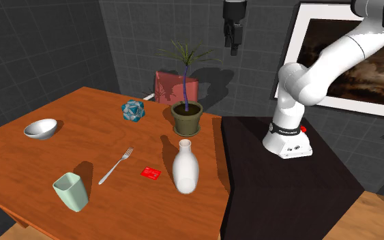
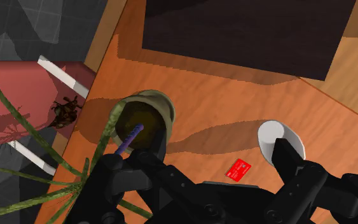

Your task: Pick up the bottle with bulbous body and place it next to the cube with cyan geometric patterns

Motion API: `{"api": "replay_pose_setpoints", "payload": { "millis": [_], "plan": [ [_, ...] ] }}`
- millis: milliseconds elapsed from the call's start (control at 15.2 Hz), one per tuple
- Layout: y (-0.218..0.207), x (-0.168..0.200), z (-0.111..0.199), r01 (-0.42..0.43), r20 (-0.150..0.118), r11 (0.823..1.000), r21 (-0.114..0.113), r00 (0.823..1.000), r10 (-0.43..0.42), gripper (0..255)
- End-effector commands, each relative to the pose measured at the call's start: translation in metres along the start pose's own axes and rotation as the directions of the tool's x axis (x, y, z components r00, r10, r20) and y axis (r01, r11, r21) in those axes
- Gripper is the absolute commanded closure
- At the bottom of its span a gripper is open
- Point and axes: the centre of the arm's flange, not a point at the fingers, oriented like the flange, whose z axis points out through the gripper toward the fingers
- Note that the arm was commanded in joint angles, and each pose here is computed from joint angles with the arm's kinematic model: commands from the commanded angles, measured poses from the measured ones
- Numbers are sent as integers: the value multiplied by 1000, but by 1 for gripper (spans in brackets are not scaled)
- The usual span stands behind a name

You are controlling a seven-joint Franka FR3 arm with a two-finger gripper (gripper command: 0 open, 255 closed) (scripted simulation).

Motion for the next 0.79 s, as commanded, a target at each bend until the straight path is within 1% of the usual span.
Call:
{"api": "replay_pose_setpoints", "payload": {
  "millis": [0,726],
  "plan": [
    [0,0,0,0,0,1000,0,1000,0,0],
    [-81,80,91,-10,20,1000,17,1000,10,0]
  ]
}}
